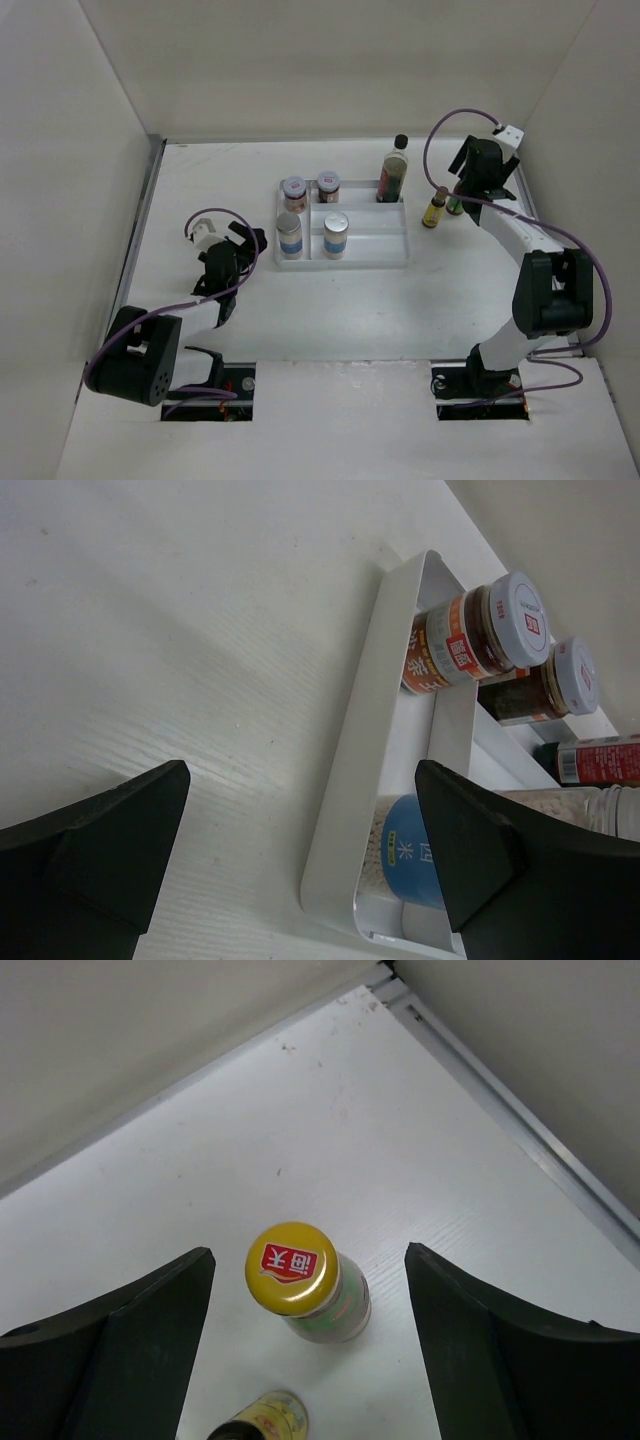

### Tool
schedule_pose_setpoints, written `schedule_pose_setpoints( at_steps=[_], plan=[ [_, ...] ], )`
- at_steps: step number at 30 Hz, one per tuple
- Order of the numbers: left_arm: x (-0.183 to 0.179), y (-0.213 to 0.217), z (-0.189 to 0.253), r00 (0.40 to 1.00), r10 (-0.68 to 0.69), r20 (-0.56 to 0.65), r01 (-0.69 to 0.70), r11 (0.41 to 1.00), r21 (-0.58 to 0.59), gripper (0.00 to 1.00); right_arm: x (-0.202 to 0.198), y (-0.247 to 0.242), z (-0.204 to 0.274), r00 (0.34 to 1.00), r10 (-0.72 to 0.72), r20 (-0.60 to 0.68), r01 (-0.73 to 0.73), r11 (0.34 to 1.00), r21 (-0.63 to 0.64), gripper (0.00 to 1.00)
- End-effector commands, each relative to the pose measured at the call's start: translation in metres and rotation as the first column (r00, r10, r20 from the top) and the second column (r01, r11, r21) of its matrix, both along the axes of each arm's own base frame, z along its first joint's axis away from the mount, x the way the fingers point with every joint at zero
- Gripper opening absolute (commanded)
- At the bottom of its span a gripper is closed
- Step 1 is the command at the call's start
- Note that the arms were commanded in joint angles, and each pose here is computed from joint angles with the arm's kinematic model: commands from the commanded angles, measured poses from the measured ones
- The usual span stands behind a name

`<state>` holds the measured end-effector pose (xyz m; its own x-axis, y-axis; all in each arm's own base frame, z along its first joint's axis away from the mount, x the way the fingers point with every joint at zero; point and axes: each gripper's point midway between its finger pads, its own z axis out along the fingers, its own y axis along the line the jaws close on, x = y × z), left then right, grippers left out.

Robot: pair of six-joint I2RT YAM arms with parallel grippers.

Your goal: Organize the condiment bottles

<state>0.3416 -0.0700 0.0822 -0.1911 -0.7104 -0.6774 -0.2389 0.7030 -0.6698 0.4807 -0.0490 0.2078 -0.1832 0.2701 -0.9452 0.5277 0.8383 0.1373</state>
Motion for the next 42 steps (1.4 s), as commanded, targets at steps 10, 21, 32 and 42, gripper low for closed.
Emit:
schedule_pose_setpoints(
  at_steps=[10,21,32,42],
  plan=[
    [0.014,-0.007,0.026,0.997,-0.014,0.082,0.018,0.999,-0.049,1.0,0.029,0.008,0.016,0.999,0.031,0.018,-0.032,0.999,0.024,0.69],
    [0.014,-0.007,0.024,0.997,-0.015,0.078,0.019,0.998,-0.054,1.0,0.023,0.003,0.0,1.0,0.005,-0.014,-0.004,1.0,0.015,0.5],
    [0.014,-0.006,0.025,0.997,-0.012,0.079,0.016,0.998,-0.055,1.0,-0.005,-0.013,0.096,0.972,-0.069,0.226,0.072,0.997,-0.004,0.2],
    [0.014,-0.005,0.025,0.997,-0.008,0.081,0.013,0.998,-0.056,1.0,-0.063,0.044,0.22,0.874,0.078,0.479,-0.077,0.997,-0.022,0.2]
  ],
)
